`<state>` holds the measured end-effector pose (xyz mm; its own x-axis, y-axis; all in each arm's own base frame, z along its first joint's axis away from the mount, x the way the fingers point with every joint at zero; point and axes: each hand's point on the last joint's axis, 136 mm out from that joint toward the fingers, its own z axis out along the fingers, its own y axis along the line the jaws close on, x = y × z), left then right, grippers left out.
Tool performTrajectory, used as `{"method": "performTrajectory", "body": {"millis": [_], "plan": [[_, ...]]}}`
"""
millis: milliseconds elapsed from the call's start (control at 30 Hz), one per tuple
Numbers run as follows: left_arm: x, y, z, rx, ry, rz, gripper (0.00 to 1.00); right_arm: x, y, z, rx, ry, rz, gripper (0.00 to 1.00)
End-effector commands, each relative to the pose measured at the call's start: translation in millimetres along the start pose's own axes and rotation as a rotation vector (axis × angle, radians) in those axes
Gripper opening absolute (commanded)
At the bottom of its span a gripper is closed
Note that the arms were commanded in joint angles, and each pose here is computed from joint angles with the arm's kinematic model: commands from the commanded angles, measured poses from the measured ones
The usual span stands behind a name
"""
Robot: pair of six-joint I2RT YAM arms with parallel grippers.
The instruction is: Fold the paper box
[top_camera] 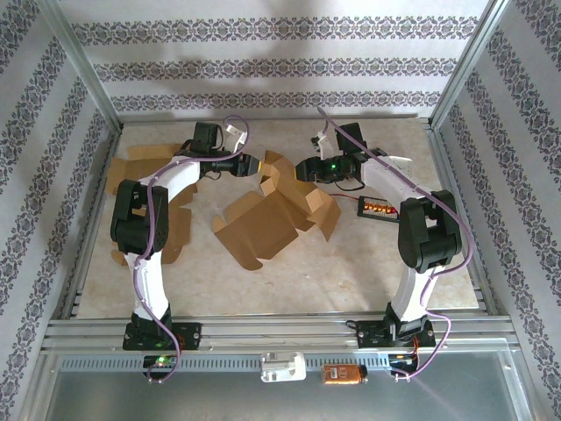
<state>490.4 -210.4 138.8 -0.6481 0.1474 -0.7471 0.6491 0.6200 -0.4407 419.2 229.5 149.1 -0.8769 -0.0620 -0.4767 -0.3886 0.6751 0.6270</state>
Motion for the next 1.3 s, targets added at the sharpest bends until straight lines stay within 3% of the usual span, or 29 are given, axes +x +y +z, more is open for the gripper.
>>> {"method": "performTrajectory", "body": {"millis": [0,233,433,667,933,1267], "plan": [[-1.1,-23.8,-2.3,0.069,-0.011,0.046,0.48,20.0,-9.4,6.7,0.047,0.072,0.017,0.51],[18.0,-29.3,10.0,0.08,0.065,0.114,0.48,23.9,-4.3,8.2,0.028,0.088,0.01,0.51],[23.3,-48.6,8.6,0.152,0.064,0.145,0.46,26.0,-3.0,8.8,0.023,0.095,0.003,0.51],[28.7,-19.4,11.7,-0.023,0.096,0.29,0.54,33.0,2.5,11.5,-0.001,0.125,-0.011,0.51],[37.0,-42.9,16.0,0.123,0.108,0.445,0.6,34.1,2.9,12.8,0.002,0.135,-0.001,0.51],[33.0,-31.9,28.9,0.09,0.106,0.546,0.99,27.4,7.9,11.9,-0.054,0.139,0.029,0.52]]}}
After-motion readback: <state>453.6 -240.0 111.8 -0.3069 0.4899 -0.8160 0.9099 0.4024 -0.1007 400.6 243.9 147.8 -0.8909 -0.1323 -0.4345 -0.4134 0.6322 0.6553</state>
